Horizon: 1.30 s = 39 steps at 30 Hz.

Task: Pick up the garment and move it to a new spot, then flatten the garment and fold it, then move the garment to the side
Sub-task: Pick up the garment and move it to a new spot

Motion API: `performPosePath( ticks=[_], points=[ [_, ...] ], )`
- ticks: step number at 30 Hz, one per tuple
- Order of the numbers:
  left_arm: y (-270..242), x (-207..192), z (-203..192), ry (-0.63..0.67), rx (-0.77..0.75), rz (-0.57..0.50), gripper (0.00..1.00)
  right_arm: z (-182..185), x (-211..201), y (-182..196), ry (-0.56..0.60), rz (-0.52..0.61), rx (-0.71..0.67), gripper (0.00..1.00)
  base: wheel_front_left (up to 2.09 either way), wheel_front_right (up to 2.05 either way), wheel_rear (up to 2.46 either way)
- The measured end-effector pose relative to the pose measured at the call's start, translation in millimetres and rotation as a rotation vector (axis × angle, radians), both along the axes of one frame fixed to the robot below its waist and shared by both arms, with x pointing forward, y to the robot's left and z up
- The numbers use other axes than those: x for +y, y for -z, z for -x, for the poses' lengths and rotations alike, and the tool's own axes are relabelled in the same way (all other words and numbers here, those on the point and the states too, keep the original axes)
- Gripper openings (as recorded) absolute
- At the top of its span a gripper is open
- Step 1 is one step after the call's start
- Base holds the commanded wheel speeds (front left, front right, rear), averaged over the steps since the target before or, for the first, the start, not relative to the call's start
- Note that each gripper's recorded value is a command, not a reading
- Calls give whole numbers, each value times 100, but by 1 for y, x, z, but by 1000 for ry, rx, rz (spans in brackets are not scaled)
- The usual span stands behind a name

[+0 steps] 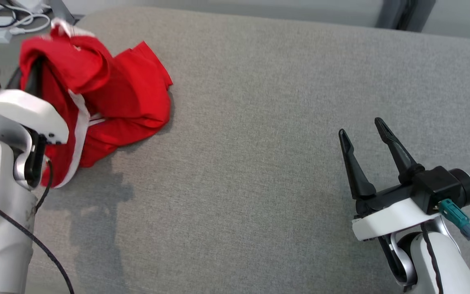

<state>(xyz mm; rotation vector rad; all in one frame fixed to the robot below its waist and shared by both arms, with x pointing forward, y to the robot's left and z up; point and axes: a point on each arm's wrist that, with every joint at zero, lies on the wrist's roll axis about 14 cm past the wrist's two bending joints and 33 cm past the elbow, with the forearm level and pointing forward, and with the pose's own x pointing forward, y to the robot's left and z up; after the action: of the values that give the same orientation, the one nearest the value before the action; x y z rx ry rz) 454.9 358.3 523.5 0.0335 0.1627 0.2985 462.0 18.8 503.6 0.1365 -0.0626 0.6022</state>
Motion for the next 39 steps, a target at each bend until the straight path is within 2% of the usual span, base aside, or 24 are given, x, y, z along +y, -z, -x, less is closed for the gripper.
performPosePath(
  ticks=[7,12,15,23,29,39],
  points=[
    [-97,-20,4,11,-351,9,0,7,-11,-21,32,-33,-41,100,0,0,0],
    [-136,-51,17,62,-497,40,0,11,-26,-33,76,-50,-64,100,0,0,0],
    [-150,-84,19,136,-541,85,0,13,-41,-37,119,-53,-72,100,0,0,0],
    [-156,-196,18,408,-542,213,0,18,-91,-48,250,-49,-103,100,0,0,0],
    [-132,-281,15,602,-454,300,0,23,-135,-50,369,-43,-113,100,0,0,0],
    [-67,-379,0,752,-264,442,0,40,-210,-40,571,-16,-93,100,0,0,0]
  ],
)
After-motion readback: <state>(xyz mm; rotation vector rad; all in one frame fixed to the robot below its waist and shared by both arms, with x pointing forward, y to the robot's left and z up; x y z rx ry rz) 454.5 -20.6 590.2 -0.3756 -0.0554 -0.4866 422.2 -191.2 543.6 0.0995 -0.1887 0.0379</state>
